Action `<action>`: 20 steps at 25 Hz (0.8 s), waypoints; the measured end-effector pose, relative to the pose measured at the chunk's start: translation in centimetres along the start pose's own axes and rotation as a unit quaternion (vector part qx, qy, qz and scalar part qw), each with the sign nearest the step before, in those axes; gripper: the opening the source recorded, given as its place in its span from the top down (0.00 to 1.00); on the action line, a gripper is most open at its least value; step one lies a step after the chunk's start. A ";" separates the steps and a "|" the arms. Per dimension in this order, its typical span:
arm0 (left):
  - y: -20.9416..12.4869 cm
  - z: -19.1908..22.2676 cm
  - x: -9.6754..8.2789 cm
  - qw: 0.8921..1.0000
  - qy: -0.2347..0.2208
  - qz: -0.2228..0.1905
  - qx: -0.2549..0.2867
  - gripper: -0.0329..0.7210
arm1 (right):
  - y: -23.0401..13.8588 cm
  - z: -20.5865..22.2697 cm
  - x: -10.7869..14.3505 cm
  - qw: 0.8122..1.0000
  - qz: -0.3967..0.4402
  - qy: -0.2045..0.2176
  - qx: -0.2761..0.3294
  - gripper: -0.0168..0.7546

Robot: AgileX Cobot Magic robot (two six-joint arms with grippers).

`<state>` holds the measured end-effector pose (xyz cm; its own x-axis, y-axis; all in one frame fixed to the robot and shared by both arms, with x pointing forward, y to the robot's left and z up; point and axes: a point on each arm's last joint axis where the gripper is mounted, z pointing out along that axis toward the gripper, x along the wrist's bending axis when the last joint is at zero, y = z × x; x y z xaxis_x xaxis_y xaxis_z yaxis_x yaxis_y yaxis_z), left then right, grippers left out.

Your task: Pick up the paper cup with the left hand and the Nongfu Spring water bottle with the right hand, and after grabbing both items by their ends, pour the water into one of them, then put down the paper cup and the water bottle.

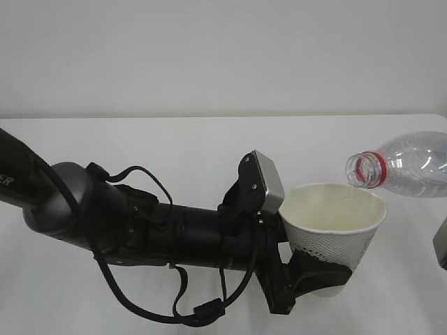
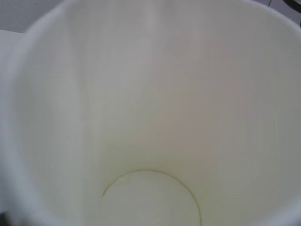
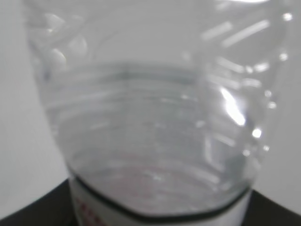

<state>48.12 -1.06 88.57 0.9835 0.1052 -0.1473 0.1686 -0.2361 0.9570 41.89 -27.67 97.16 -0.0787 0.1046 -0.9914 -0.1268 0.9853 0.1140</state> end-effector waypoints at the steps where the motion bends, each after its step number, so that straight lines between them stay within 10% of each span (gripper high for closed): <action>1: 0.0 0.0 0.0 1.000 0.000 0.000 0.000 0.31 | 0.0 0.0 0.0 1.000 0.000 -0.001 0.000 0.47; 20: 0.0 0.0 0.0 1.000 0.000 0.000 0.000 0.31 | 0.1 0.0 -0.3 1.000 -0.012 -0.019 -0.003 0.47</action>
<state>48.12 -1.06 88.57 0.9835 0.1052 -0.1473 0.1686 -0.2361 0.9570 41.90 -27.64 97.50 -0.0388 0.0854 -0.9956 -0.1345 0.9868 0.0899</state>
